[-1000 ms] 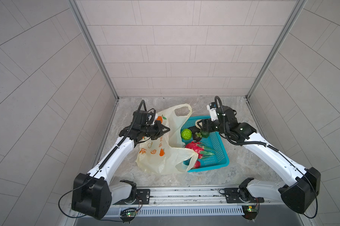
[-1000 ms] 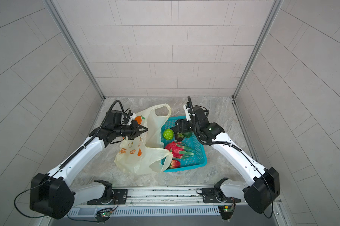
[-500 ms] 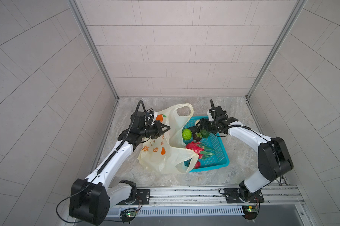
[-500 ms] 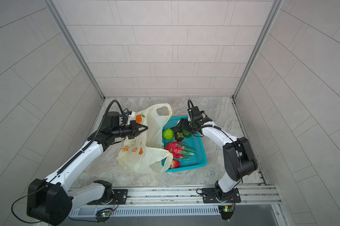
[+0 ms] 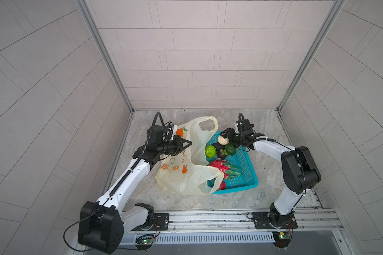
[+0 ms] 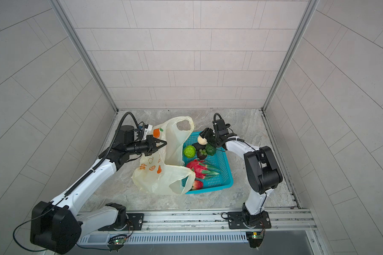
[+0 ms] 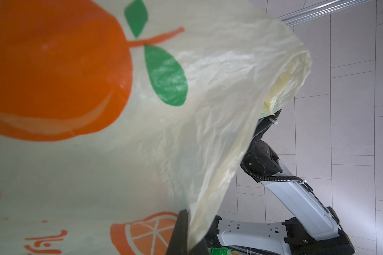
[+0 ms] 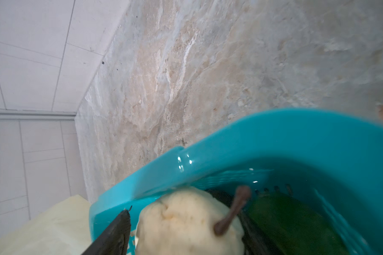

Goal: Place the fruits into the plastic bag
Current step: Pick up the fruit from the bin, then place the fruit in the plastic bag.

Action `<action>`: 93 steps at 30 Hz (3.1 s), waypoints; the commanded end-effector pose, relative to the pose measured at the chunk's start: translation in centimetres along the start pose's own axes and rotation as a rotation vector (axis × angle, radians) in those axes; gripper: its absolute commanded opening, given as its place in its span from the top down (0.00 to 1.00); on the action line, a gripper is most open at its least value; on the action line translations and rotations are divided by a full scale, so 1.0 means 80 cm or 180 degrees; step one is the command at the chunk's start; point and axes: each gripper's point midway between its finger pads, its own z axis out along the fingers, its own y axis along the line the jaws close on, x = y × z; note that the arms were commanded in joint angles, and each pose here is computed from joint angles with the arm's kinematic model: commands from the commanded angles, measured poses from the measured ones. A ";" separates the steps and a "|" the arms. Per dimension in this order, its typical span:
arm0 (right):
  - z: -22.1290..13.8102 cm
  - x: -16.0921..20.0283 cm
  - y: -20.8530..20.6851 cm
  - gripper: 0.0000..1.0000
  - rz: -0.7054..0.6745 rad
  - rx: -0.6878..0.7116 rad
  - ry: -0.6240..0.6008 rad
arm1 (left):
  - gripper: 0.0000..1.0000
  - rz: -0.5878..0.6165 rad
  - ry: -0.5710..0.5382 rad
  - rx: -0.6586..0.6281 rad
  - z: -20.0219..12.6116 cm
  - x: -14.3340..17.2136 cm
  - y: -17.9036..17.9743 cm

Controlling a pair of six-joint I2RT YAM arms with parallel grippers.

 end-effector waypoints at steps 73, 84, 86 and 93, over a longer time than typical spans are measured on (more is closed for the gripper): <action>-0.084 0.270 0.131 0.20 -0.3493 -0.0639 0.0966 | 1.00 0.0325 -0.0062 -0.0259 -0.023 0.012 0.005; -0.160 0.196 0.088 0.20 -0.3279 -0.0512 0.0402 | 1.00 0.0352 -0.0073 -0.0343 -0.023 0.010 0.013; -0.166 0.180 0.073 0.20 -0.3107 -0.0439 0.0313 | 1.00 0.0360 -0.0073 -0.0330 -0.022 0.009 0.011; -0.152 0.110 0.002 0.21 -0.2309 0.0295 0.0044 | 1.00 0.0362 -0.0077 -0.0333 -0.020 0.006 0.012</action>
